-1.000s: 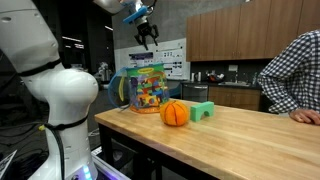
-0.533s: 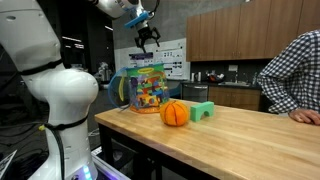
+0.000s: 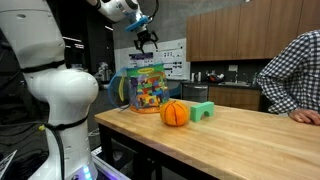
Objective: Pick up the green and orange connected blocks and put them on the table
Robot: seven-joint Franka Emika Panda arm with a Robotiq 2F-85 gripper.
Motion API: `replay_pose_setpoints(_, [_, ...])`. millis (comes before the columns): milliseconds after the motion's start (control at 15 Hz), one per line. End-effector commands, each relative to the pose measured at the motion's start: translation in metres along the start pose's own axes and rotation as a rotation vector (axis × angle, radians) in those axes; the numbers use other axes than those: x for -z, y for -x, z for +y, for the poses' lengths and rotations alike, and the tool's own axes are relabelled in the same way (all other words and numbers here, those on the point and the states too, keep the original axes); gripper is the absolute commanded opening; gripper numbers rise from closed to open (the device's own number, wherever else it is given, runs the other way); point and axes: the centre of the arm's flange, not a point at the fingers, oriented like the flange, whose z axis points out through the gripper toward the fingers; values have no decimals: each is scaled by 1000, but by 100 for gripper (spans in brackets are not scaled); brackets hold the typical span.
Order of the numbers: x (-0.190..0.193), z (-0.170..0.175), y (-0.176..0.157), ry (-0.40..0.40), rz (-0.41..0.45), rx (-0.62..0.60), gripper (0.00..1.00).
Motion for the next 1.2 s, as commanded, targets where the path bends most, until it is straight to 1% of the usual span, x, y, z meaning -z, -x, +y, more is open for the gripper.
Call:
replay_pose_setpoints(0, [0,-3,-23,14,-2,9,100])
replay_pose_setpoints(533, [-37,-11,-37,-13,-58,-3,100])
replay_pose_setpoints(1133, [-70,-16,-40,-29,-123,-26,100])
